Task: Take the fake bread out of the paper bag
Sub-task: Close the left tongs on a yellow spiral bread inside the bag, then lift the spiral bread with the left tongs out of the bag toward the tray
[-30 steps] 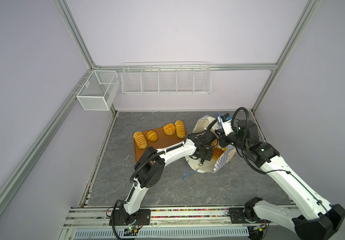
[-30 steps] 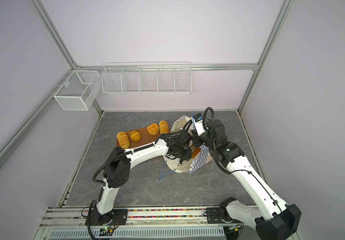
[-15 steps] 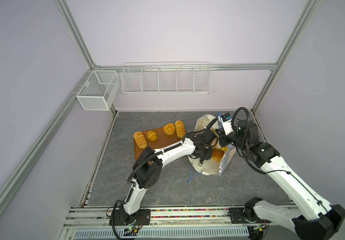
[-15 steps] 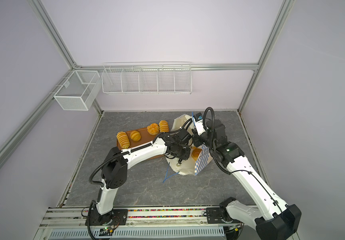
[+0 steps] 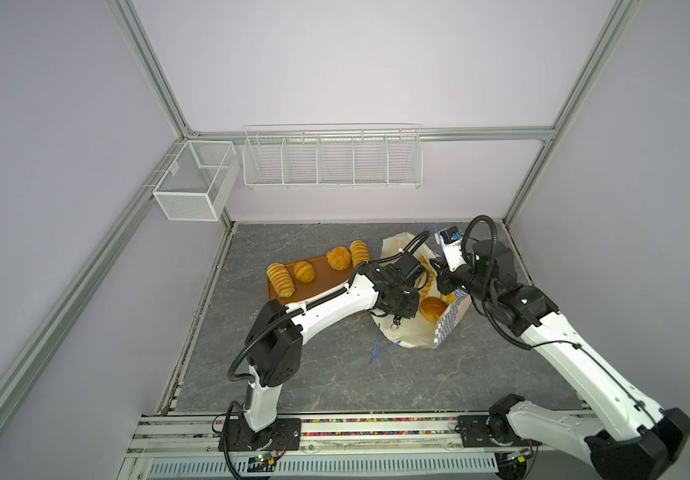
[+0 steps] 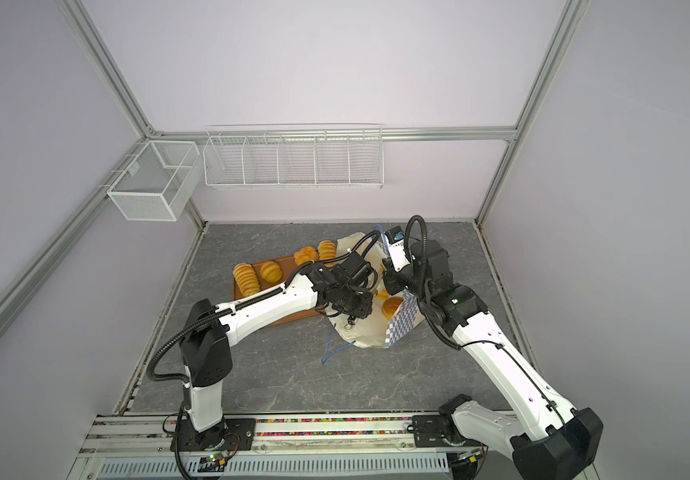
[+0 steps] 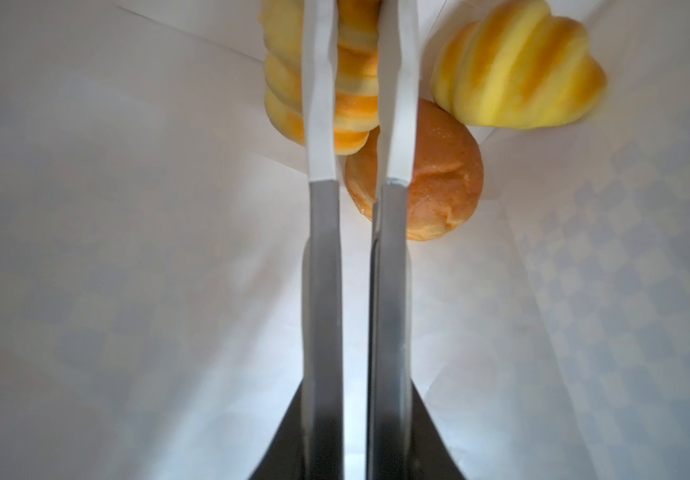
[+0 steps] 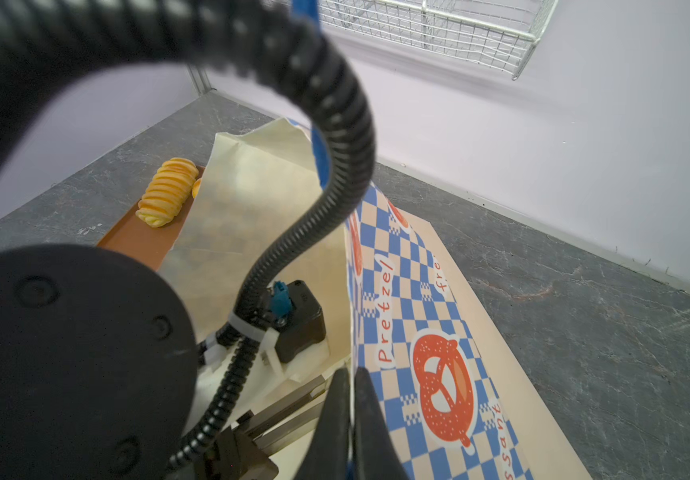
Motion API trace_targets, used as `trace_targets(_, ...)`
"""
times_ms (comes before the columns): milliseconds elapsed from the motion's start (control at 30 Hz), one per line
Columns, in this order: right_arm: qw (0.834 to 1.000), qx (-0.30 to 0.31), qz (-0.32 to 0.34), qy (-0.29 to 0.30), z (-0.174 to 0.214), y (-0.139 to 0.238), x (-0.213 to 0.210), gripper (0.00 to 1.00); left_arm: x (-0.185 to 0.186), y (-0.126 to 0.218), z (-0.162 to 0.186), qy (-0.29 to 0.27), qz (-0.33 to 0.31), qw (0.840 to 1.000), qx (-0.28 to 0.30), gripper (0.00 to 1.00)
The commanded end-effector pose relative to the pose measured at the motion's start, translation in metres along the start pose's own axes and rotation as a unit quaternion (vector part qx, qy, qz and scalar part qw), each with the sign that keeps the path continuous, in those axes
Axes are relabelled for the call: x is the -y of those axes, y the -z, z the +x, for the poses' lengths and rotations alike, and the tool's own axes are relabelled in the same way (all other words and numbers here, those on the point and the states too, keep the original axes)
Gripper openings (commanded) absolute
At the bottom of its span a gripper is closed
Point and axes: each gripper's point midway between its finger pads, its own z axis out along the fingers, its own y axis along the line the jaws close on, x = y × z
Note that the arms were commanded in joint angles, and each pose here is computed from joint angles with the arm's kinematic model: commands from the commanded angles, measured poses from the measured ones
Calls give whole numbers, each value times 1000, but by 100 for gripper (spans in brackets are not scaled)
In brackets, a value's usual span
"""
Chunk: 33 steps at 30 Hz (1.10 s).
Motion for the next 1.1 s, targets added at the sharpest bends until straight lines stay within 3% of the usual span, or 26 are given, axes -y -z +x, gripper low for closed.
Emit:
trace_targets(0, 1000, 3, 10, -11, -1, -3, 2, 7, 8, 22, 4, -2, 15, 1000, 5, 0)
trace_targets(700, 998, -7, 60, -34, -3, -7, 20, 7, 11, 82, 48, -7, 42, 998, 36, 0)
trace_targets(1067, 995, -19, 93, -41, 0, -3, 32, 7, 8, 127, 45, -17, 66, 991, 115, 0)
